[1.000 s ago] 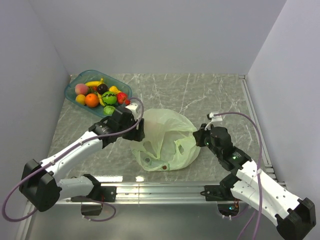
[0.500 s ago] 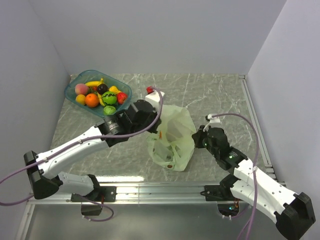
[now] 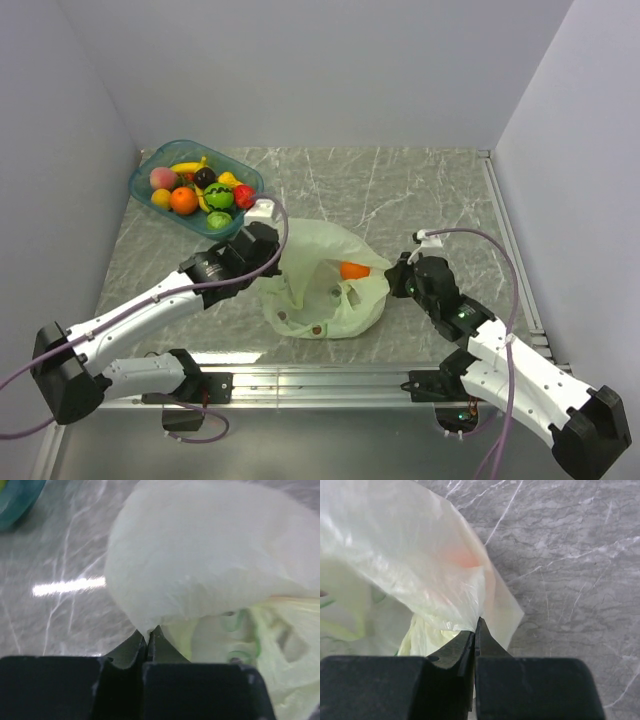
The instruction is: Untie the knot of the plastic bag and take out the fruit
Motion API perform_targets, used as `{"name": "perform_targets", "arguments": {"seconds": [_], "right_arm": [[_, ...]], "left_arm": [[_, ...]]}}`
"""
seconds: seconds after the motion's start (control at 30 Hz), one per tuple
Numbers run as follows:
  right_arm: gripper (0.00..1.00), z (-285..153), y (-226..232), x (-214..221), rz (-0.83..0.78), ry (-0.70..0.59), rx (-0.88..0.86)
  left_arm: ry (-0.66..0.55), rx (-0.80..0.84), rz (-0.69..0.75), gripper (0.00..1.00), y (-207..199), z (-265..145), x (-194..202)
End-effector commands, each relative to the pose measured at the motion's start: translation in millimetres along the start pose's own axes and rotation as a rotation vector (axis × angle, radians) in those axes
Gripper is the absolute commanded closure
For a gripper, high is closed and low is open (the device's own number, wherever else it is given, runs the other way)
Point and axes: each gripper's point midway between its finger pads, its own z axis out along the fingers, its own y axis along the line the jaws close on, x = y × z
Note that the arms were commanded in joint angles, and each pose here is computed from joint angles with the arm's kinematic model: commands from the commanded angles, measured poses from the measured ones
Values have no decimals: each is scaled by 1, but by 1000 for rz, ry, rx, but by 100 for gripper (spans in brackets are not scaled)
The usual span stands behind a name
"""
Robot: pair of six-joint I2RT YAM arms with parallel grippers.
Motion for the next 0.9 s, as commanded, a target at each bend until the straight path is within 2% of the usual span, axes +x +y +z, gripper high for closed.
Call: {"name": "perform_targets", "arguments": {"seconds": [0.0, 0.07, 0.1, 0.17, 0.2, 0.27, 0.3, 0.4, 0.47, 0.6, 0.77, 0.87], "right_arm": [[100, -4, 1, -16, 18, -49, 9], [100, -3, -1, -12, 24, -32, 20], [100, -2, -1, -10, 26, -24, 20], [100, 1, -2, -4, 35, 5, 33], [100, 2, -4, -1, 38, 18, 45], [100, 6, -5, 7, 46, 56, 60], [100, 7, -5, 8, 46, 64, 58], [100, 8, 4, 5, 56, 59, 18], [100, 7, 8, -4, 58, 39, 8], [100, 5, 14, -18, 47, 23, 3], [100, 6, 17, -28, 54, 20, 15], [100, 5, 13, -27, 50, 34, 41]], "left_arm": [[-52, -49, -189, 98, 20, 9, 0], [-27, -90, -219, 93, 34, 17, 15], [-21, -97, -223, 81, 36, 19, 18], [-2, -99, -228, 67, 36, 23, 25], [2, -79, -235, 52, 32, 22, 24], [-34, -10, -249, 35, 19, 16, 11], [-45, 28, -251, 20, 13, 12, 8], [-149, 147, -245, 6, -14, -15, -20], [-197, 201, -217, 6, -32, -33, -30], [-224, 290, -193, 14, -71, -57, -41], [-193, 339, -160, 23, -114, -53, -23], [-181, 256, -135, 25, -119, -41, -14]]}}
